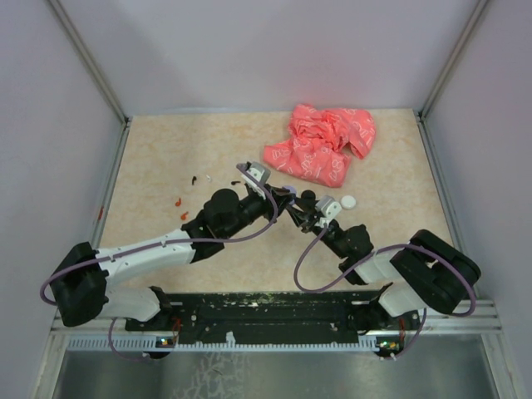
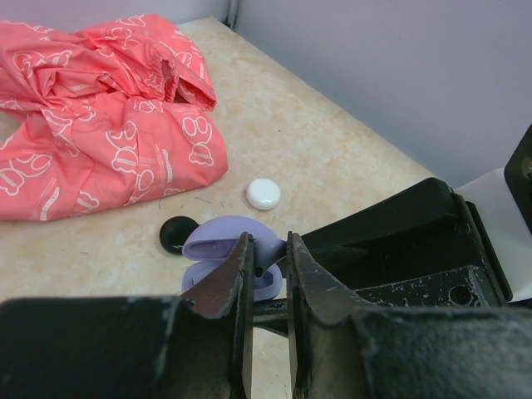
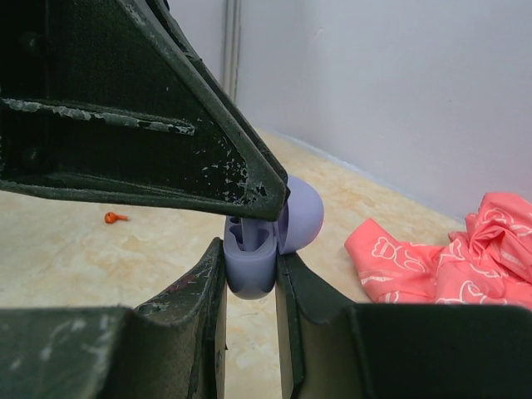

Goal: Insert the wireless bluetooth earbuds into the charging case
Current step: Place the earbud in the charging case.

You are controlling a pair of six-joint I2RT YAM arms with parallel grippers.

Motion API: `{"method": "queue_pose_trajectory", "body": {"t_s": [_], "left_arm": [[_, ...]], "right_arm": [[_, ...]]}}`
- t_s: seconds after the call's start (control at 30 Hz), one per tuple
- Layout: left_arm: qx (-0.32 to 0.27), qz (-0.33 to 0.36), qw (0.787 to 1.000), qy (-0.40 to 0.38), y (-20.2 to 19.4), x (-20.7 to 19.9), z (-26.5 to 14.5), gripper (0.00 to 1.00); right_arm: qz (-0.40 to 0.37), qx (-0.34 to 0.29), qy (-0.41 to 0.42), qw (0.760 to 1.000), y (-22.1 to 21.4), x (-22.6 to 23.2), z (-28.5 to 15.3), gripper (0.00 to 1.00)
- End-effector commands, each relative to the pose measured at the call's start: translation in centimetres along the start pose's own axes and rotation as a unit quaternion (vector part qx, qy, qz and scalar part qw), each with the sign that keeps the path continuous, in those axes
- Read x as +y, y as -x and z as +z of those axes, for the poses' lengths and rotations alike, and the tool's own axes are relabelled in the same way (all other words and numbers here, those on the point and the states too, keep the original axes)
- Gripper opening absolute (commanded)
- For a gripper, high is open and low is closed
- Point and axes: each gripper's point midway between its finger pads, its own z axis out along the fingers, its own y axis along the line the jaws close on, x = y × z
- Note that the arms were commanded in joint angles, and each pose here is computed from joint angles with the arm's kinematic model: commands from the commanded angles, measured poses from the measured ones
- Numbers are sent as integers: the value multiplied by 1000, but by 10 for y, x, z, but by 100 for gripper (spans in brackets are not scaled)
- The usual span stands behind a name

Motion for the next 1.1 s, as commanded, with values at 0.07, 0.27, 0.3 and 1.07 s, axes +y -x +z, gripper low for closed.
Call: {"method": "queue_pose_trajectory", "body": {"t_s": [0.07,0.27,0.3,1.07], "left_arm": [[9,30,999,12,3,1,-2,20],[3,37,999,11,13,-2,-3,20],[2,38,999,11,14,-2,-4,20],[29,50,998,15,1,1,1,29]], "right_arm": [[7,-75,-2,997,38,0,8,0],[8,-76,-2,997,39,0,8,0],[8,-75,-2,997,38,0,7,0],[12,-86,1,996,44,1,7,0]]}}
